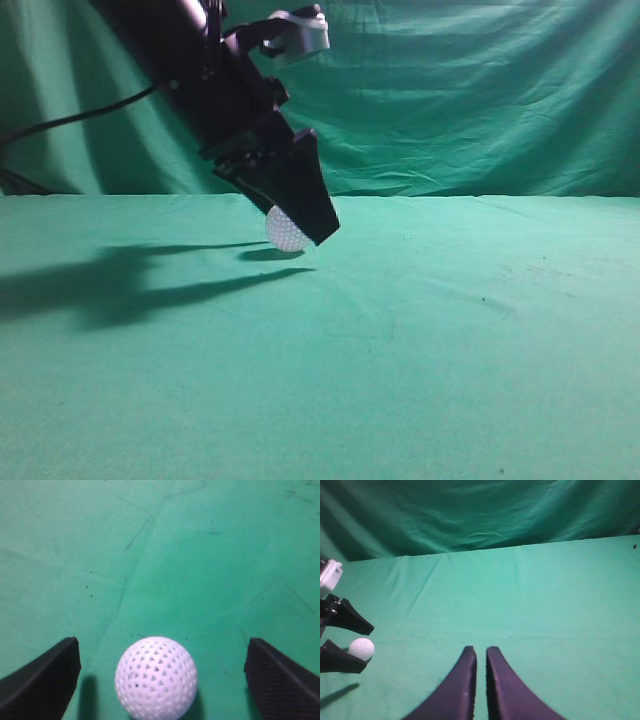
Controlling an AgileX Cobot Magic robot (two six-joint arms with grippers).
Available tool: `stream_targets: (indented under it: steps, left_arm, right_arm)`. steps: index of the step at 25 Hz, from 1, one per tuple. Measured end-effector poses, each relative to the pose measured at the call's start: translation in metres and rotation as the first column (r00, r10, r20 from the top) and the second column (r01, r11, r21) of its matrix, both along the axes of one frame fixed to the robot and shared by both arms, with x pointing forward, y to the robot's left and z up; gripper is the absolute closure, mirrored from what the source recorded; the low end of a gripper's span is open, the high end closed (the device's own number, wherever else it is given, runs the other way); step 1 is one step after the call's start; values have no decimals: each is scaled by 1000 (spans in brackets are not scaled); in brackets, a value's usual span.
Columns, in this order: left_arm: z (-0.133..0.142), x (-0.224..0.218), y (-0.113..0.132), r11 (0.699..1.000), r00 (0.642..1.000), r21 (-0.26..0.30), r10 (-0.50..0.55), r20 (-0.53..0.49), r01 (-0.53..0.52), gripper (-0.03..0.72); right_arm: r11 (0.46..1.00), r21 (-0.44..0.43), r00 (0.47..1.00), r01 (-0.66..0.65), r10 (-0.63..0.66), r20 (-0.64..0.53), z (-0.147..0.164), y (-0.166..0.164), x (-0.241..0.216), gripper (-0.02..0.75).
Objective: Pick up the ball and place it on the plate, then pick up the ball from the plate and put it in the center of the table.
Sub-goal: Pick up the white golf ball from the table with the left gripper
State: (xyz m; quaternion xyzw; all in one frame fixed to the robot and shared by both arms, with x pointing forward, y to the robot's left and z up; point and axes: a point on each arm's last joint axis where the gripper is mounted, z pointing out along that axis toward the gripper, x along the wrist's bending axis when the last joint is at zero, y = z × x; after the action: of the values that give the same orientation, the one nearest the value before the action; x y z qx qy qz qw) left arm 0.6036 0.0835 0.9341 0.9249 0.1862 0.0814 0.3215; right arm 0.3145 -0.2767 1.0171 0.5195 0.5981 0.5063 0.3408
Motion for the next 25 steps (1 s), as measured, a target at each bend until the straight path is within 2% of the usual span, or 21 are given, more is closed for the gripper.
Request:
stream_targets:
  steps: [1,2,8,14,21,25]
  left_arm:
    - [-3,0,0,1000,1000,9,1,-5,-1,45]
    - [-5,0,1,1000,1000,15,0,-9,0,86]
    - [-10,2,1,1000,1000,28,5,-15,-4,88]
    - [-10,4,1,999,1000,27,20,-15,-19,390]
    - [1,1,3,999,1000,46,-2,2,2,386]
    - [46,-9,12,998,998,34,58,7,-58,386]
  right_arm:
    - [1000,0,1000,-1,1,-2,0,0,0,690]
    - [1000,0,1000,-1,1,-2,0,0,0,690]
    - [1000,-1,1000,-8,8,-13,-1,1,-1,690]
    - [1000,-2,1000,-12,12,-20,-2,1,-1,690]
    - [999,-10,999,-37,37,-36,2,3,-2,690]
    - [990,-95,993,-108,103,-53,20,6,-2,690]
